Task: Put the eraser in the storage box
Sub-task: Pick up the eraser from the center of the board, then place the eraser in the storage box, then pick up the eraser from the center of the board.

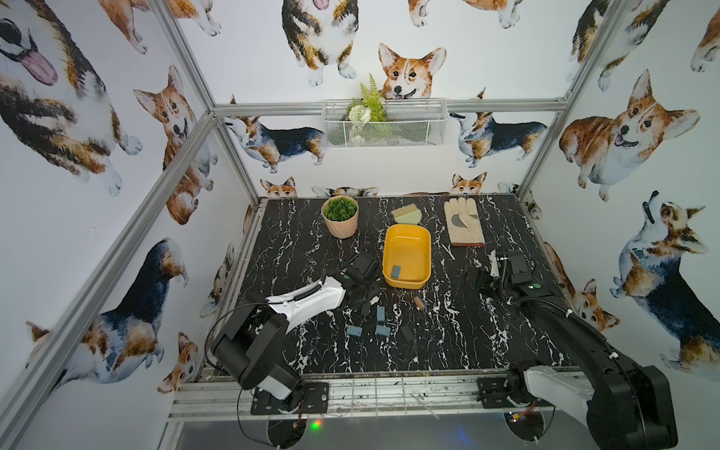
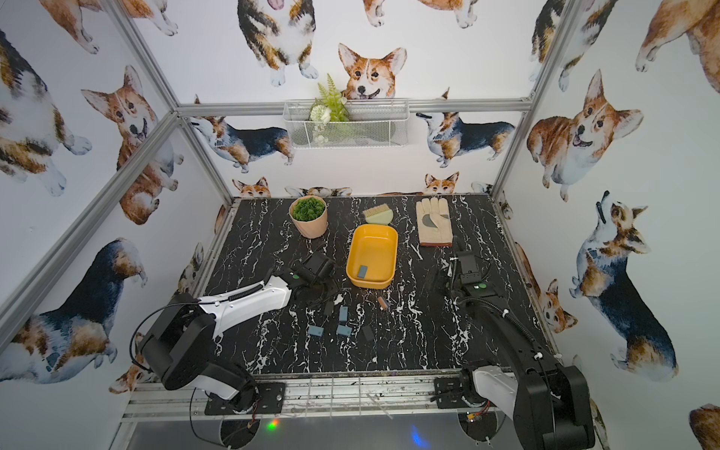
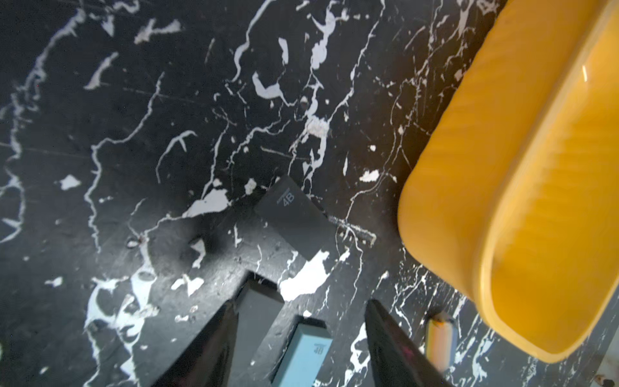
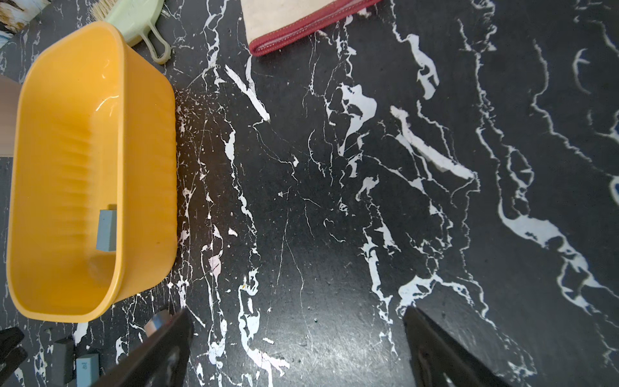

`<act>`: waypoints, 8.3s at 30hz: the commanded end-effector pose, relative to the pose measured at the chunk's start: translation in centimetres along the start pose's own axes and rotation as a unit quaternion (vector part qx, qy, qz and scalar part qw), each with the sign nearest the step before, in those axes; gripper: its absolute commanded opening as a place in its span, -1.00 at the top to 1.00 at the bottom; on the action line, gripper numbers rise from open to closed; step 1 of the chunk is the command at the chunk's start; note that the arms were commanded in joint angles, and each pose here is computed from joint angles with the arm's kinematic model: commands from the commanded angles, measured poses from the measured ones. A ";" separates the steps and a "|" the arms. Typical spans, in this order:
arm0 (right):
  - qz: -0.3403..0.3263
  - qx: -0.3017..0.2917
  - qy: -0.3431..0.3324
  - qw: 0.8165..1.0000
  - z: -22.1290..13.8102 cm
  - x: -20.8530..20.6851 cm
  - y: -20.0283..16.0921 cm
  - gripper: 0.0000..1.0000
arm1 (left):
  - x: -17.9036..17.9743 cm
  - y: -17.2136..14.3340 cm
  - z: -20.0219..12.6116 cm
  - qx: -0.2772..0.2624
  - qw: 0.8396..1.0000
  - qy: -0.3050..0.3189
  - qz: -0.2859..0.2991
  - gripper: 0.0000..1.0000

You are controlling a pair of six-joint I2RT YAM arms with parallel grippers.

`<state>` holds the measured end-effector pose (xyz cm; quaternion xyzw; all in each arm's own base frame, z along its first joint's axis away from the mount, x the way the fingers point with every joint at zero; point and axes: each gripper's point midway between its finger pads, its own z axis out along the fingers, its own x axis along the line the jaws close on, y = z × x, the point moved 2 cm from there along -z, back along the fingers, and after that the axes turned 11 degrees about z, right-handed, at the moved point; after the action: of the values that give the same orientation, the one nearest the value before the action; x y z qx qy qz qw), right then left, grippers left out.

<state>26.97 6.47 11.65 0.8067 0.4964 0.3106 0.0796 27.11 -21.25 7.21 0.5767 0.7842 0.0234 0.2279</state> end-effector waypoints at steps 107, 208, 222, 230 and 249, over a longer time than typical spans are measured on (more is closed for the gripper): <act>-0.004 -0.001 0.027 1.000 0.6 0.6 -0.1 -0.99 | 1.2 0.2 4.5 0.065 0.988 0.134 -0.028 0.28; -0.116 0.033 0.036 0.992 -0.7 3.9 -3.7 -0.98 | -21.8 5.9 -2.8 -0.015 0.950 -0.038 0.310 -0.75; -0.310 0.086 -0.006 0.947 1.8 9.3 -11.0 -0.81 | -12.4 16.3 -20.1 -0.226 0.946 -0.025 0.233 -1.00; -0.335 0.110 -0.014 0.936 3.5 10.6 -13.2 -0.65 | -2.9 19.8 -23.3 -0.264 0.952 0.012 0.154 -1.00; -0.332 0.107 -0.020 0.937 6.3 11.1 -14.3 -0.38 | 3.2 21.2 -21.2 -0.246 0.965 0.020 0.092 -1.00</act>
<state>22.72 23.68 5.06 0.6015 0.7722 0.1810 0.0953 36.72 -6.63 31.40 0.5745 0.7059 0.2453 0.3337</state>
